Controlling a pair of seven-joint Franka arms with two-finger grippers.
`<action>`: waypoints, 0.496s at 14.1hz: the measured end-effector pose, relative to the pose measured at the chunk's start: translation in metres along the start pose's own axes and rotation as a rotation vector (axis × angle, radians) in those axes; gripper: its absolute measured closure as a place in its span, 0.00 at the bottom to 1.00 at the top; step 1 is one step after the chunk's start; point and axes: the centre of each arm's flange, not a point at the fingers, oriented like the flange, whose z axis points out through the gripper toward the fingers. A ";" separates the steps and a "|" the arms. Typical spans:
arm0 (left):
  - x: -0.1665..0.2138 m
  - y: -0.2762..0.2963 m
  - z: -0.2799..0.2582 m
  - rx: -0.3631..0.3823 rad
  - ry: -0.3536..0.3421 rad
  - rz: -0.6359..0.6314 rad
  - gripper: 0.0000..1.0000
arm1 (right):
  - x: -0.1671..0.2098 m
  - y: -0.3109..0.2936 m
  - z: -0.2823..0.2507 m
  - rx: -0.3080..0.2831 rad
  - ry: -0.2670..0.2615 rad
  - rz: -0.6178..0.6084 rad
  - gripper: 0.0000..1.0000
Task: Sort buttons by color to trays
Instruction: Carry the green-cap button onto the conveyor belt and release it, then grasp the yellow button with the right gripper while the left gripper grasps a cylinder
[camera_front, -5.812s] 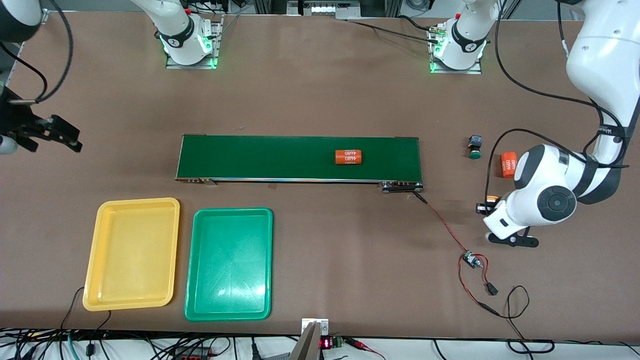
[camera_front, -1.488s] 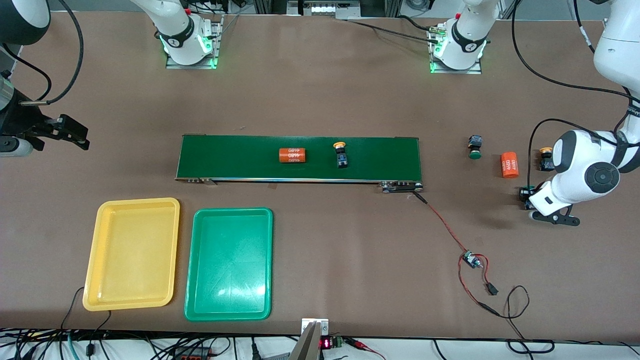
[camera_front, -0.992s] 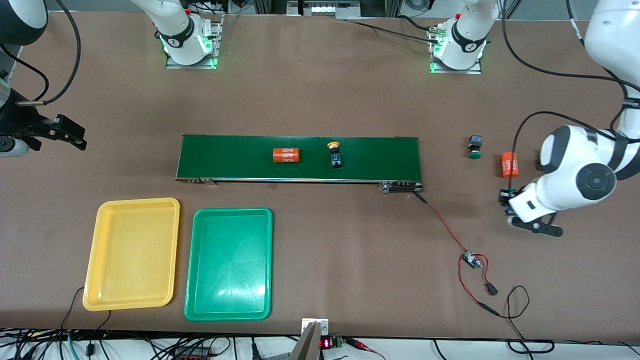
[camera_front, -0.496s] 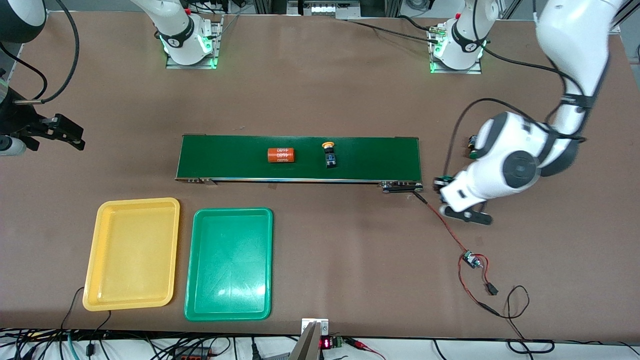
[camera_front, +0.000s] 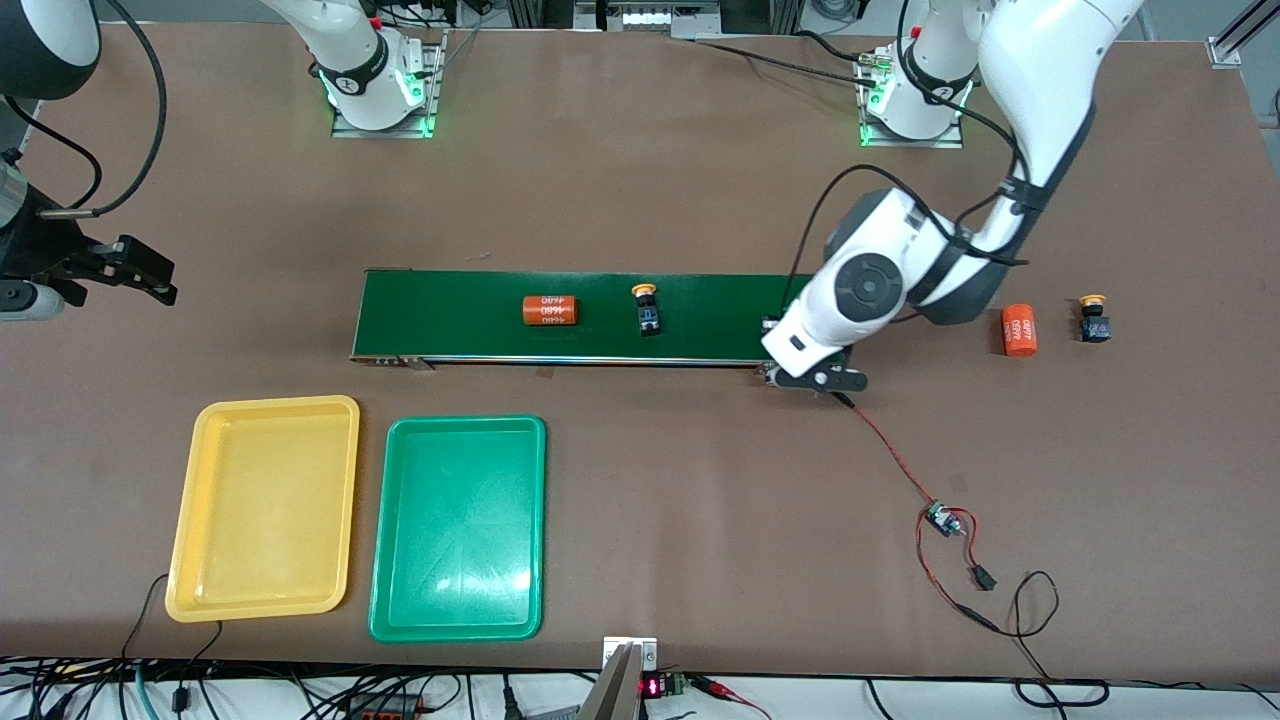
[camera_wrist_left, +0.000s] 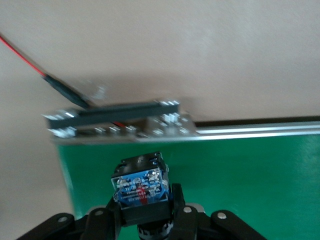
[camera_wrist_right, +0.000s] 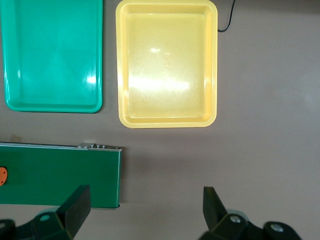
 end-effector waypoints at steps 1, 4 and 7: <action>-0.006 0.007 0.006 -0.011 0.008 -0.003 0.59 | 0.001 -0.004 0.004 0.000 -0.007 -0.008 0.00; -0.017 0.014 0.025 -0.039 0.032 0.002 0.47 | 0.008 -0.032 0.024 0.003 -0.045 -0.048 0.00; -0.015 0.013 0.017 -0.044 0.054 -0.001 0.20 | 0.015 -0.071 0.052 0.023 -0.085 -0.061 0.00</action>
